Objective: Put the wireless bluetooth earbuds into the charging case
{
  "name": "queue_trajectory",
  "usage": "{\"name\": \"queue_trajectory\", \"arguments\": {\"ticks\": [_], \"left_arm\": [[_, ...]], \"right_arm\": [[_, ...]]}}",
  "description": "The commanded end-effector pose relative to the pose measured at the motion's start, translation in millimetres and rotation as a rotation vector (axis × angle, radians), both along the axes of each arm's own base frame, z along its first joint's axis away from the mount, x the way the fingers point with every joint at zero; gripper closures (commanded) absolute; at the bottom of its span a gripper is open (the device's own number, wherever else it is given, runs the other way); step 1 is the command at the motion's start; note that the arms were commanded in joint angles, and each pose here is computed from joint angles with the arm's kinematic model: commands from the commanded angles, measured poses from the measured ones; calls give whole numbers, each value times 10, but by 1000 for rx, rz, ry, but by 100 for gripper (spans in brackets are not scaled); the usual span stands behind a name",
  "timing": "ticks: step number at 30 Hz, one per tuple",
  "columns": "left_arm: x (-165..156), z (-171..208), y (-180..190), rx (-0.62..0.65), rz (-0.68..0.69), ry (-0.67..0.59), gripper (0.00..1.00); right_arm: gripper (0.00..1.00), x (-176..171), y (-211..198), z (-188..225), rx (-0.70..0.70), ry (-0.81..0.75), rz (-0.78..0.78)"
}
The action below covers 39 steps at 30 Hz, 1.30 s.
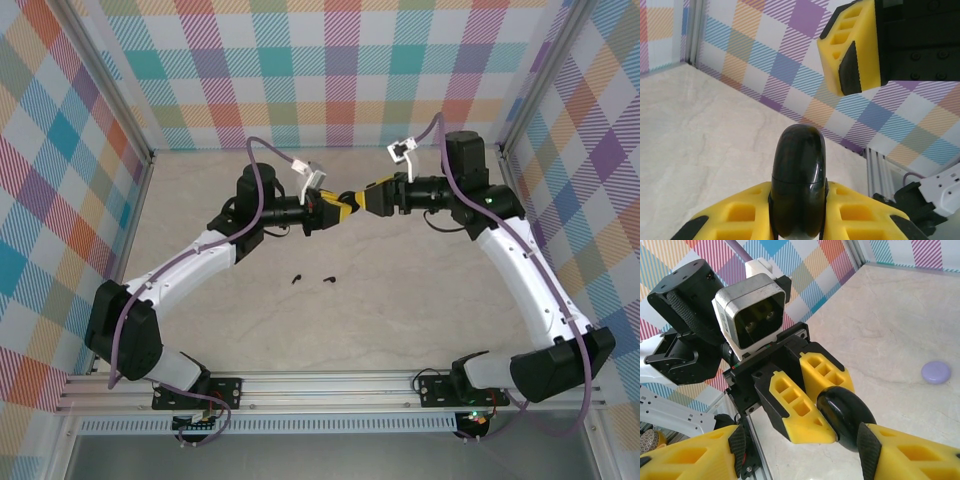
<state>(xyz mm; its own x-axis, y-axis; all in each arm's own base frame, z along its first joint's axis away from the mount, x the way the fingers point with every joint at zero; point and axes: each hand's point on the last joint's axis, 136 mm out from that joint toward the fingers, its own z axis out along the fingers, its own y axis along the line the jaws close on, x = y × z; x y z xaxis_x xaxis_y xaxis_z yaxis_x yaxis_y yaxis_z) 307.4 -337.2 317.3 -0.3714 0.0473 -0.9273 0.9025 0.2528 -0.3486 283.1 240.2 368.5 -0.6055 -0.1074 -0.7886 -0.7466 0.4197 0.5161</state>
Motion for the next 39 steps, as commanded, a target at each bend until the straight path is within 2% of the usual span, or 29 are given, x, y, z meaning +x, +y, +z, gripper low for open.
{"name": "queue_trajectory", "arguments": {"ticks": [1,11,25,39], "left_arm": [[-127,256,-1,-33,-19,-177,88],[-219,347,37,-64,-8,-237,88],[-299,412,8,-83,-44,-245,87],[-400,403,-35,-76,-92,-252,87]], "right_arm": [[37,-71,-24,-73,-30,0,8],[37,-10,-60,-218,-76,25,-26],[36,-21,33,-278,-92,40,12],[36,198,-81,-349,-155,36,-126]]}}
